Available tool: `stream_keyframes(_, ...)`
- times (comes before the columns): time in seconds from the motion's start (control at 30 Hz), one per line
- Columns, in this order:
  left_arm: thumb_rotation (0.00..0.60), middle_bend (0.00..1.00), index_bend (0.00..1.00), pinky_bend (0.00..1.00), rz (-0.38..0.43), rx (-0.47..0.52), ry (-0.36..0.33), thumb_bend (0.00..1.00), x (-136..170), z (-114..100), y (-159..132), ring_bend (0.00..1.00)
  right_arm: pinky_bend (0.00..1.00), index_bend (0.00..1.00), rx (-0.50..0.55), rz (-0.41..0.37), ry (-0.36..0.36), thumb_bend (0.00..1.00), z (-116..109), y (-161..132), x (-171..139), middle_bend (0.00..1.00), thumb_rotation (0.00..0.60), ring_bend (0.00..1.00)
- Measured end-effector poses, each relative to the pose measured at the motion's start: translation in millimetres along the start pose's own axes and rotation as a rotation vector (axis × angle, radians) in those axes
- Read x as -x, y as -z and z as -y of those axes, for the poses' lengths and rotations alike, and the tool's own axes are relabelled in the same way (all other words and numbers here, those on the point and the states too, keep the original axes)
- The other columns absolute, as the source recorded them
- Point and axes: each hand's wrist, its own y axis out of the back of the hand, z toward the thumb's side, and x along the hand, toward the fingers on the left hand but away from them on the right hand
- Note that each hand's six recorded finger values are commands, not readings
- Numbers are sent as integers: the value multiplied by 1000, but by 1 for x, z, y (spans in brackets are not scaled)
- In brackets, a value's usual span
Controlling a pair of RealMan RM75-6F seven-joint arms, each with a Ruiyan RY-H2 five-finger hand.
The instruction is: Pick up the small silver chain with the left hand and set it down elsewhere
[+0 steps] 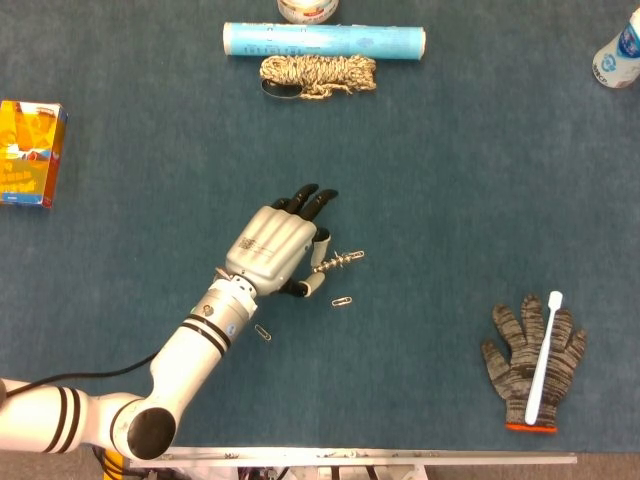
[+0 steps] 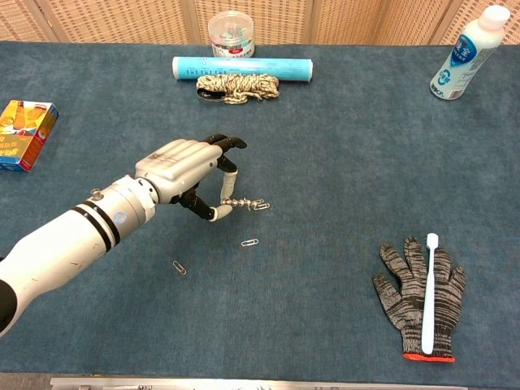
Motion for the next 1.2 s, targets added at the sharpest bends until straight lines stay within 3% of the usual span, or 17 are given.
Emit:
stream_keyframes(0.77, 600, 96, 649, 223, -10, -23, 14, 332, -7, 5, 1, 12, 322, 244, 17, 7, -16, 0, 5, 3, 1, 285, 600, 203)
stream_keyframes(1.2, 600, 96, 657, 226, -10, -1, -8, 333, 16, 2, 5, 12, 322, 244, 43, -13, -22, 0, 6, -3, -1, 286, 600, 203)
